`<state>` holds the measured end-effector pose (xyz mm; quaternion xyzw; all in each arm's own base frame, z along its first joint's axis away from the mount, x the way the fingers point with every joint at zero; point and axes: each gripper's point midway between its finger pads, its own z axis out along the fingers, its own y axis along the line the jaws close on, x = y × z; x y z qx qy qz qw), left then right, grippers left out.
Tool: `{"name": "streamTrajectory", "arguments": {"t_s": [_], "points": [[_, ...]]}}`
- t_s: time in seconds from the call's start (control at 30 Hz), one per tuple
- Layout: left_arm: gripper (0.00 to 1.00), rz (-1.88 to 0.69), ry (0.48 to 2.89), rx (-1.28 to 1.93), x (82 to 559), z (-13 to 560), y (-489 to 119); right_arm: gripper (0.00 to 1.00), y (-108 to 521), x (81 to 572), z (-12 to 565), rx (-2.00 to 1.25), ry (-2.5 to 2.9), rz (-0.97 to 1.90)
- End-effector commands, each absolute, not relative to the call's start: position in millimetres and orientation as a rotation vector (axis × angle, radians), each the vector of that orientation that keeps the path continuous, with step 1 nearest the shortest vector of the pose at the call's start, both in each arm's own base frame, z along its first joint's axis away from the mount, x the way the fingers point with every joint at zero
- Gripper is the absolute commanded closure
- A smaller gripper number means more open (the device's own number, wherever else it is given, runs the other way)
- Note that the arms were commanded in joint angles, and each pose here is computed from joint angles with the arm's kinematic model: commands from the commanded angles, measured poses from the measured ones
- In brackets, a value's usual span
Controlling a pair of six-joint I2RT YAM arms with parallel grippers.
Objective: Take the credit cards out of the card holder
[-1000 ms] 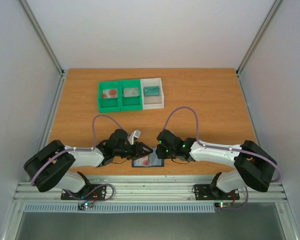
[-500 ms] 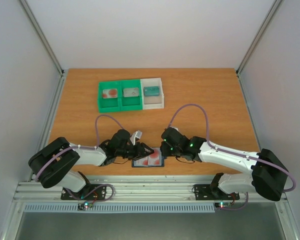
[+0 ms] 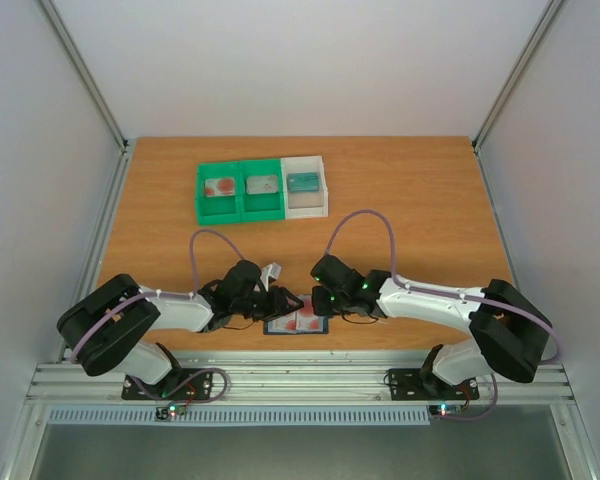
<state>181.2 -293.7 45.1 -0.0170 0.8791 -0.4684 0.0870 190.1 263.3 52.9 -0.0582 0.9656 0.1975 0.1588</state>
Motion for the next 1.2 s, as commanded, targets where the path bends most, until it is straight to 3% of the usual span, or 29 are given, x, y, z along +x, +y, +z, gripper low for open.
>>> {"name": "streamTrajectory", "arguments": {"t_s": [0.0, 0.2, 0.4, 0.53, 0.73, 1.17], "points": [[0.58, -1.338, 2.625, -0.025, 181.6, 37.5, -290.2, 0.86, 272.9, 192.5, 49.5, -0.196, 2.762, 0.583], [0.58, -1.291, 2.656, -0.043, 179.3, 24.4, -283.6, 0.89, 261.7, 187.1, 23.3, -0.178, 2.834, 0.487], [0.64, -1.442, 2.610, -0.059, 177.5, 29.5, -296.3, 0.92, 252.4, 182.0, 10.5, -0.148, 2.860, 0.451], [0.73, -1.468, 2.604, -0.059, 178.9, 30.6, -300.9, 0.92, 252.0, 181.0, 9.6, -0.146, 2.861, 0.457], [0.99, -1.425, 2.594, -0.077, 181.2, 35.4, -294.9, 0.92, 251.5, 181.8, 10.5, -0.156, 2.858, 0.447], [1.00, -1.370, 2.553, -0.086, 182.3, 49.4, -279.7, 0.91, 247.5, 188.7, 10.4, -0.182, 2.835, 0.381]]}}
